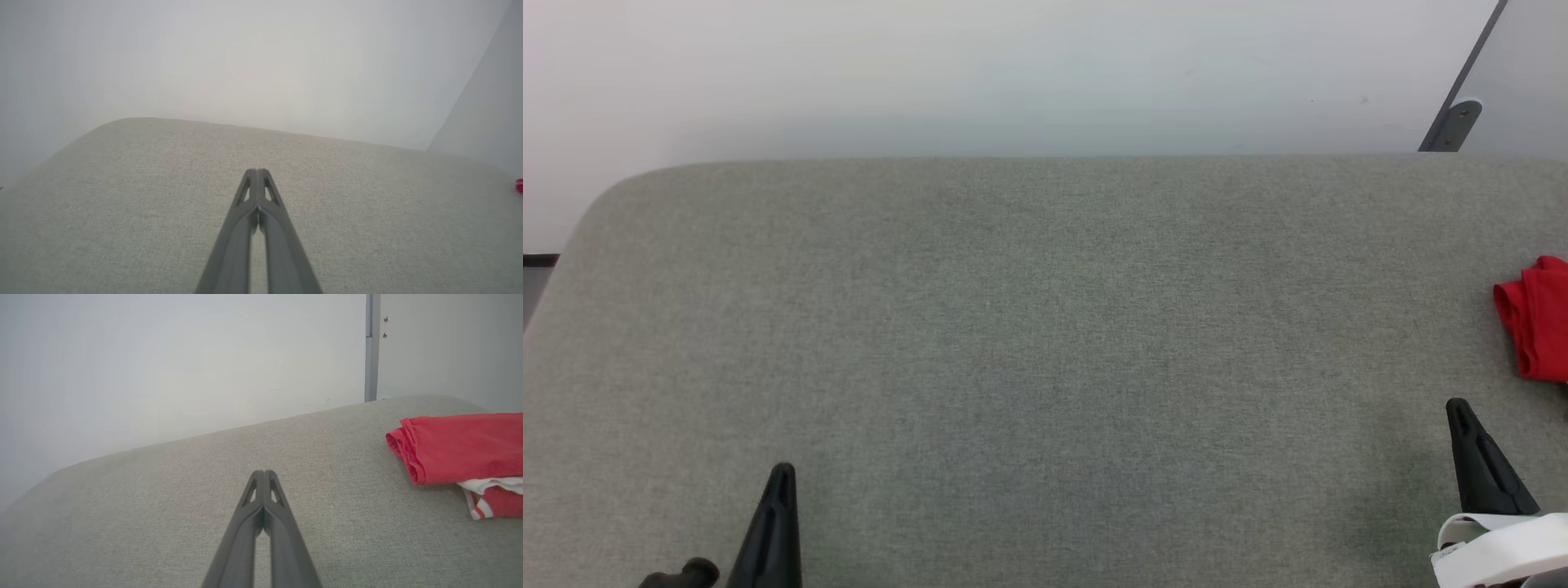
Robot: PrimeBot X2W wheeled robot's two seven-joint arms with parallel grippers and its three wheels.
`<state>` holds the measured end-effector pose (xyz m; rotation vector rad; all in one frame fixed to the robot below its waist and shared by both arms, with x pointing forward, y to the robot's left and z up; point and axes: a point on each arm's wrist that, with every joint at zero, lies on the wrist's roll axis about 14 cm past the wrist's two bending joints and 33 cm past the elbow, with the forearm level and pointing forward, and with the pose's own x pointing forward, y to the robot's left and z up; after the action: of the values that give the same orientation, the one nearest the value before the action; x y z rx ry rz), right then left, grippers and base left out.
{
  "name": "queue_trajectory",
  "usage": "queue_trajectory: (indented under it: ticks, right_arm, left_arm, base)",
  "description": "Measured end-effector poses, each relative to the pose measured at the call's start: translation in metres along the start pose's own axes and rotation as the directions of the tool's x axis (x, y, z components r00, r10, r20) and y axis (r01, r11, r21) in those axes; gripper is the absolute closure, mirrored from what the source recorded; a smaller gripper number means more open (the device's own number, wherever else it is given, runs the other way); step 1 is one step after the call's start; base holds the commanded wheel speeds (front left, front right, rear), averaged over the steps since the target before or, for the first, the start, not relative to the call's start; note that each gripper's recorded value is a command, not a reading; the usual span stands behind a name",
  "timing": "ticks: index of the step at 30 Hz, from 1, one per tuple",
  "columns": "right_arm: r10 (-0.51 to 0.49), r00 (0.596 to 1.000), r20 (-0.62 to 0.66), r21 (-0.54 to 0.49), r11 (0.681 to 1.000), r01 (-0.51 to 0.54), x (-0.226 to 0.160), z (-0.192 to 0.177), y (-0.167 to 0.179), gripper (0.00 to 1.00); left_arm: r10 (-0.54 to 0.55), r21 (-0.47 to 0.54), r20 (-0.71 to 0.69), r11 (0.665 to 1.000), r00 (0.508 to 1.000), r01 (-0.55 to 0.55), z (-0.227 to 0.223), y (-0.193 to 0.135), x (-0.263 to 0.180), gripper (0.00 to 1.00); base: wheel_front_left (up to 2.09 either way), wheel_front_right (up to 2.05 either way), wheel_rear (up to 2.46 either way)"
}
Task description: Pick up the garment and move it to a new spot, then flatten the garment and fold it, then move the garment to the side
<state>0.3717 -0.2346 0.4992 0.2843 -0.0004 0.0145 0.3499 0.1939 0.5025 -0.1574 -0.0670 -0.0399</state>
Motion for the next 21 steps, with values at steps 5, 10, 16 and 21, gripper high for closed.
queue_trajectory:
  ticks: [5, 10, 16, 21]
  right_arm:
    - [-0.017, 1.000, -0.009, 0.085, 0.996, 0.018, 0.0000, -0.0026, -0.0009, 1.00]
    - [-0.032, 0.999, -0.017, 0.166, 0.986, 0.034, 0.0003, -0.0048, -0.0012, 1.00]
    - [-0.044, 0.999, -0.027, 0.257, 0.965, 0.050, 0.0006, -0.0075, -0.0006, 1.00]
    - [-0.056, 0.998, -0.029, 0.329, 0.942, 0.063, 0.0013, -0.0084, -0.0007, 1.00]
  left_arm:
    - [0.024, -0.098, -0.019, 0.995, 1.000, -0.026, -0.0046, 0.0032, 0.0004, 1.00]
    - [0.040, -0.191, -0.027, 0.981, 0.999, -0.044, -0.0058, 0.0050, 0.0039, 1.00]
    - [0.056, -0.291, -0.036, 0.954, 0.998, -0.064, -0.0073, 0.0072, 0.0071, 1.00]
    - [0.068, -0.369, -0.048, 0.926, 0.997, -0.081, -0.0094, 0.0088, 0.0096, 1.00]
  base:
    - [0.00, 0.00, 0.00]
    - [0.00, 0.00, 0.00]
    - [0.00, 0.00, 0.00]
    - [0.00, 0.00, 0.00]
